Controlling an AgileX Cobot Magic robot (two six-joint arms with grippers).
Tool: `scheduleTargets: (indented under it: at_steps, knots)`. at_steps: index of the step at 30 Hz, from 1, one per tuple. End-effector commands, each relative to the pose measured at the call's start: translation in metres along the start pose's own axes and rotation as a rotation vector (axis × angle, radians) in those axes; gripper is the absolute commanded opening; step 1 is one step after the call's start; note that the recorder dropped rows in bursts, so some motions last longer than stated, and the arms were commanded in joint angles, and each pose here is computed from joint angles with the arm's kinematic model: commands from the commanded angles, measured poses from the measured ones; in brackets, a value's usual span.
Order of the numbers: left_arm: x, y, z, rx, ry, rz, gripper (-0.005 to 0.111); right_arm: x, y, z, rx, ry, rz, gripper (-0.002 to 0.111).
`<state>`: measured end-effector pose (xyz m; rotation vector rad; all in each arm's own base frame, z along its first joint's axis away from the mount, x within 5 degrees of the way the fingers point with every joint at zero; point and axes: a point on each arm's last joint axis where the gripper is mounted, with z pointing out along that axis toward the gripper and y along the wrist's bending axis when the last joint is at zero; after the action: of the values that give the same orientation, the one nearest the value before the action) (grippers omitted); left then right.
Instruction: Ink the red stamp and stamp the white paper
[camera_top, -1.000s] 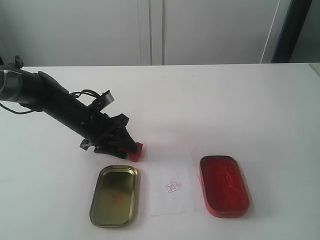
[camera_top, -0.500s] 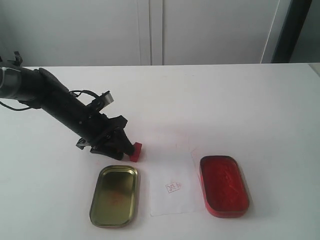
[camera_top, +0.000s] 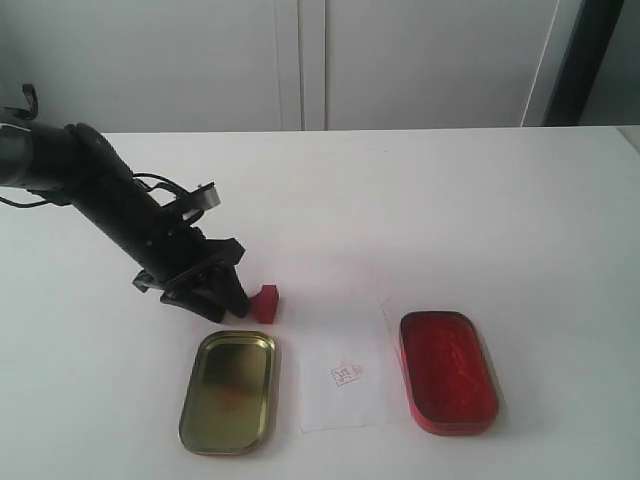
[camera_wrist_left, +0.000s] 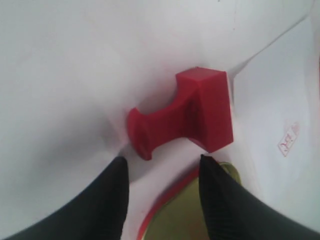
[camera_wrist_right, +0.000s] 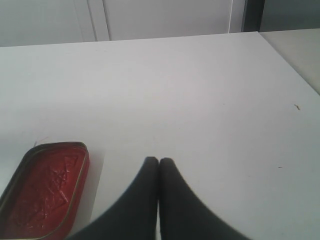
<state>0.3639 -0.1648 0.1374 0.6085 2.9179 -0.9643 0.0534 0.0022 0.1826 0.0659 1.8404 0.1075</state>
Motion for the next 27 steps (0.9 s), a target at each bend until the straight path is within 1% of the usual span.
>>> scheduleTargets:
  at_steps: [1,8,10,11,12,13,14,15,22,24,27]
  knots:
    - [0.002,0.006,-0.006,-0.113,-0.009,0.063,0.051,0.000,0.000,0.000,0.003,-0.017,-0.004,0.000]
    - [0.002,0.002,-0.015,-0.129,-0.022,0.088,0.050,0.000,0.000,0.000,0.003,-0.017,-0.004,0.000]
    - [0.002,0.000,-0.017,-0.129,-0.026,0.092,0.040,0.000,0.000,0.000,0.003,-0.017,-0.004,0.000]
    - [0.002,-0.001,-0.018,-0.129,-0.029,0.094,0.030,0.000,0.000,0.000,0.003,-0.017,-0.004,0.000]
    - [0.001,-0.002,-0.019,-0.130,-0.031,0.095,0.024,0.000,0.000,0.000,0.003,-0.017,-0.004,0.000]
    - [0.001,-0.002,-0.019,-0.130,-0.031,0.095,0.014,0.000,0.000,0.000,0.003,-0.017,-0.004,0.000]
    - [0.001,-0.002,-0.019,-0.130,-0.031,0.095,0.009,0.000,0.000,0.000,0.003,-0.017,-0.004,0.000]
    - [0.001,-0.002,-0.019,-0.130,-0.031,0.095,0.000,0.000,0.000,0.000,0.003,-0.017,-0.004,0.000]
    - [0.002,-0.011,-0.032,-0.127,-0.054,0.111,0.000,0.000,0.000,0.000,0.003,-0.017,-0.004,0.000]
    - [0.003,-0.014,-0.035,-0.123,-0.053,0.094,0.000,0.000,0.000,0.000,0.003,-0.017,-0.004,0.000]
    - [0.005,-0.016,-0.043,-0.160,-0.057,0.076,0.000,0.000,0.000,0.000,0.003,-0.017,0.006,0.000]
